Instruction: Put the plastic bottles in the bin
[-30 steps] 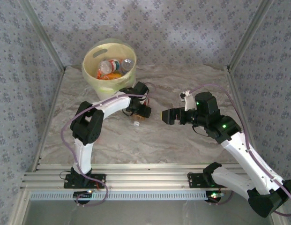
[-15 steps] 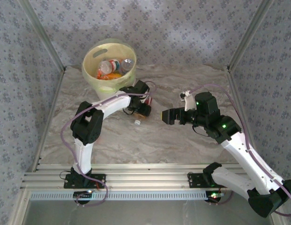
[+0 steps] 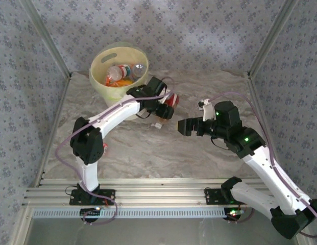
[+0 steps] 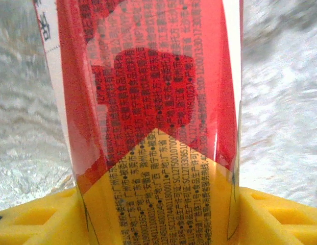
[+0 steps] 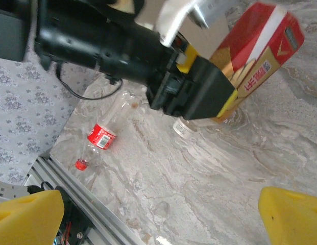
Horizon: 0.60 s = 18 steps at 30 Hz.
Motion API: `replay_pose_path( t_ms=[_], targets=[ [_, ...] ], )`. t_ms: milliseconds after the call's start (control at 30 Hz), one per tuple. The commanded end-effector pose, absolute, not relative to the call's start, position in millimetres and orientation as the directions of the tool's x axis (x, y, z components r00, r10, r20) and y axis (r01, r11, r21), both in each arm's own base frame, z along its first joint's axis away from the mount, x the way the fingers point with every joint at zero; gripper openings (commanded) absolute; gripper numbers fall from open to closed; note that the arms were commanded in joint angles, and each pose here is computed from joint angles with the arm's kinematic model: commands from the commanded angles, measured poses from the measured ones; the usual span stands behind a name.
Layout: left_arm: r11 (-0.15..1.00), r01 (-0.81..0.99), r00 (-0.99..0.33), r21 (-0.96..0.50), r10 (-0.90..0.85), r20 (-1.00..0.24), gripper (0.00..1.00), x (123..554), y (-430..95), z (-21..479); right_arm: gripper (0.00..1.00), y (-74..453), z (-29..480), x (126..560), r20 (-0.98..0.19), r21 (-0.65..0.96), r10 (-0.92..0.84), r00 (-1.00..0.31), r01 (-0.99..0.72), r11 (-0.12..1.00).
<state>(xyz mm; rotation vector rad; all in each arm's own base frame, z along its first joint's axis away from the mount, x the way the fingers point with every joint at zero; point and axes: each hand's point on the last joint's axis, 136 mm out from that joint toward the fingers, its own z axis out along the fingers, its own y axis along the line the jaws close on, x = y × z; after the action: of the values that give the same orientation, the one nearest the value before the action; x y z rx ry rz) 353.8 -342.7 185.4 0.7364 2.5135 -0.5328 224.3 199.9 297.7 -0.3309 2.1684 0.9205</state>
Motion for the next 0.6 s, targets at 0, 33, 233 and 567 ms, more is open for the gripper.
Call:
replay_pose_path(
  t_ms=[0, 33, 233, 567],
  targets=[
    [0.736, 0.626, -0.705, -0.258, 0.391, -0.592, 0.66, 343, -346, 238, 1.00, 195, 331, 220, -0.779, 0.503, 0.095, -0.620, -0.526, 0.686],
    [0.733, 0.628, -0.700, -0.260, 0.387, -0.601, 0.66, 343, -347, 247, 1.00, 195, 338, 218, -0.783, 0.510, 0.107, -0.613, -0.534, 0.674],
    [0.703, 0.659, -0.649, -0.269, 0.350, -0.675, 0.66, 341, -349, 305, 1.00, 194, 377, 208, -0.831, 0.500, 0.150, -0.536, -0.602, 0.622],
    [0.730, 0.640, -0.591, -0.239, 0.269, -0.760, 0.67, 354, -316, 387, 1.00, 173, 427, 196, -0.897, 0.436, 0.251, -0.363, -0.645, 0.628]
  ],
)
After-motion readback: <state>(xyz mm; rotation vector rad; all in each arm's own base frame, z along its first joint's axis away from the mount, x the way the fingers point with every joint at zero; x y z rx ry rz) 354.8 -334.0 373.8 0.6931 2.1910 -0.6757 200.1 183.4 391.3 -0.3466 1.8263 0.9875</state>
